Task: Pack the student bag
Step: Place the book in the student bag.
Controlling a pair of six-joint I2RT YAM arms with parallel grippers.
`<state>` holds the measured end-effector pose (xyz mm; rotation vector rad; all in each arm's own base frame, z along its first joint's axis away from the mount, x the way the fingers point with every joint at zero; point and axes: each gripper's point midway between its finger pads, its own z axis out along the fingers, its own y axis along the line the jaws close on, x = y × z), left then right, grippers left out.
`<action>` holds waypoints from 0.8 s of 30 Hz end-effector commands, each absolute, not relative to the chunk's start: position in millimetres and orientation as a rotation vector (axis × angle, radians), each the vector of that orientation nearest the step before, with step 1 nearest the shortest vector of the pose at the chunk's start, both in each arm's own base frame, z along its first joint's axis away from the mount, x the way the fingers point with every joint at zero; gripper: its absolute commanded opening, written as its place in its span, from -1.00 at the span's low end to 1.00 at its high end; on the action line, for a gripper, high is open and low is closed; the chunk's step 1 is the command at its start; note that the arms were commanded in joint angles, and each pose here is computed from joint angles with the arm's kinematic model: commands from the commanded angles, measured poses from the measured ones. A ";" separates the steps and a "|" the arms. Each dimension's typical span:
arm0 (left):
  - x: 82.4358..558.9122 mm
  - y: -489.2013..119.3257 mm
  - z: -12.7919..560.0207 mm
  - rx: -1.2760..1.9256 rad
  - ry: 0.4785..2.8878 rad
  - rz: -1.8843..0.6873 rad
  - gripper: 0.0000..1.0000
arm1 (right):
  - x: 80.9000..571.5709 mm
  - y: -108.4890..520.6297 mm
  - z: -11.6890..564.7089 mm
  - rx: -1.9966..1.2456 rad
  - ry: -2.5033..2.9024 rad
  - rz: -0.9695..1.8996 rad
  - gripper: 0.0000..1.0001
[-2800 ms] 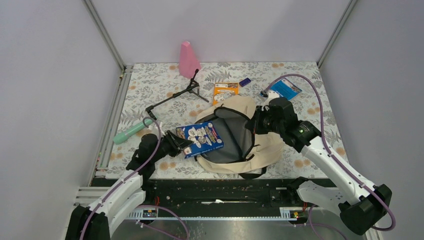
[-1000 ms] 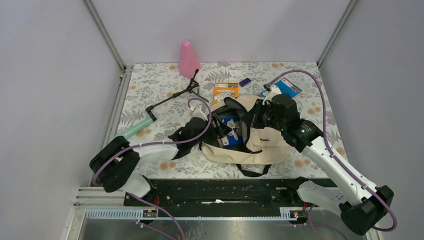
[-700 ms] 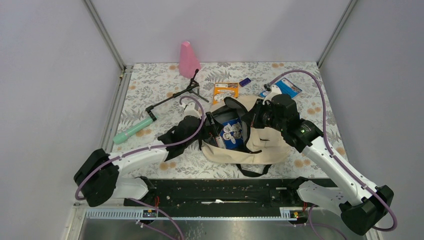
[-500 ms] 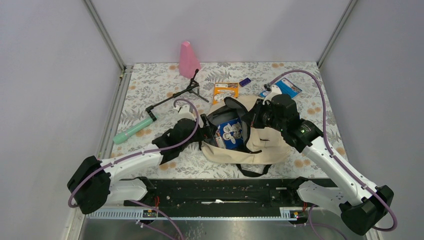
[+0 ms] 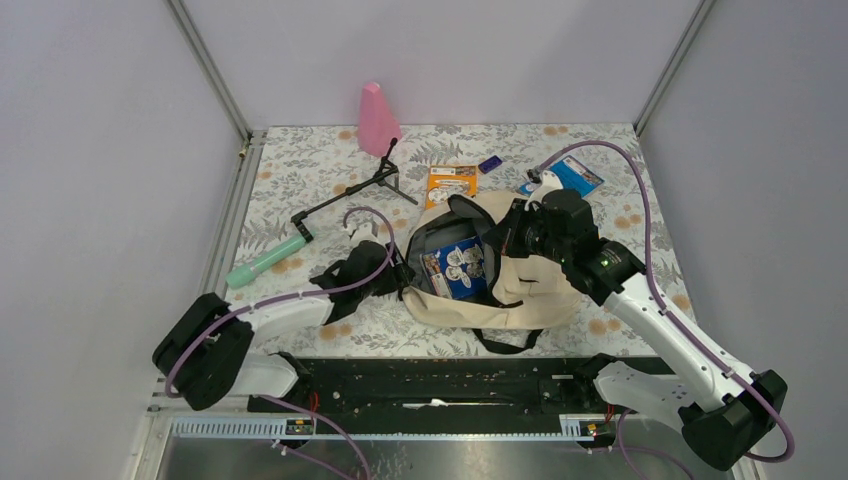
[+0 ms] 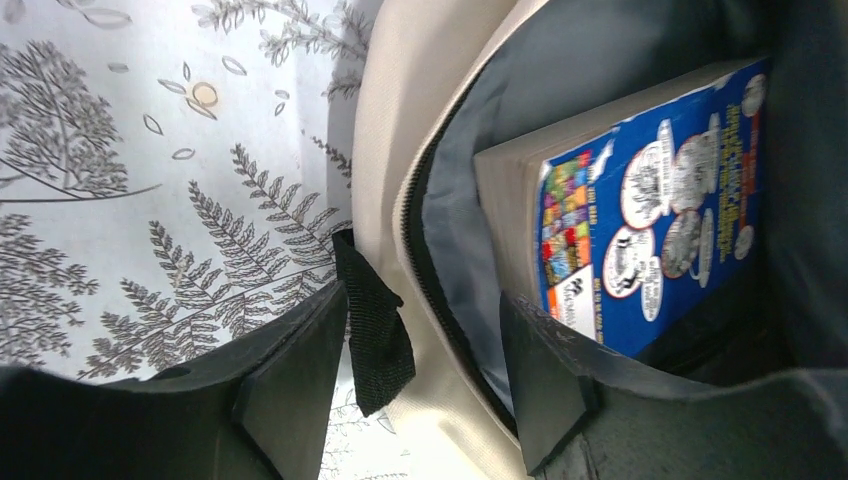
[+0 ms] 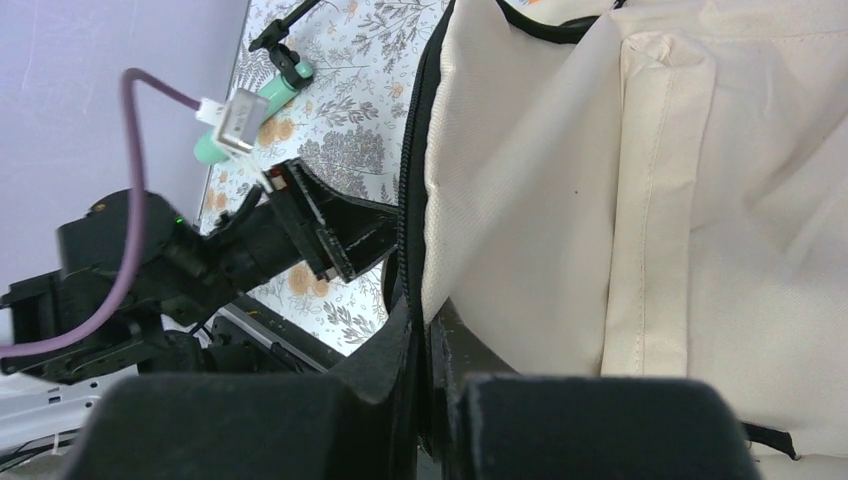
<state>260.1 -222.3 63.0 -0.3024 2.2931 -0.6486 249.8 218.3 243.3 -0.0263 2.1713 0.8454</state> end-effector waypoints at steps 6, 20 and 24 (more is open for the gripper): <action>273.7 -256.2 53.8 -0.307 2.320 -0.818 -0.21 | 256.7 227.9 267.7 -0.073 2.063 0.874 -1.00; 276.9 -135.1 71.9 -0.540 2.151 -0.534 -1.00 | 234.6 298.7 226.9 -0.301 2.170 0.829 -1.00; 266.5 -102.4 78.2 -0.593 2.110 -0.483 -1.00 | 231.5 325.2 224.7 -0.339 2.180 0.873 -1.00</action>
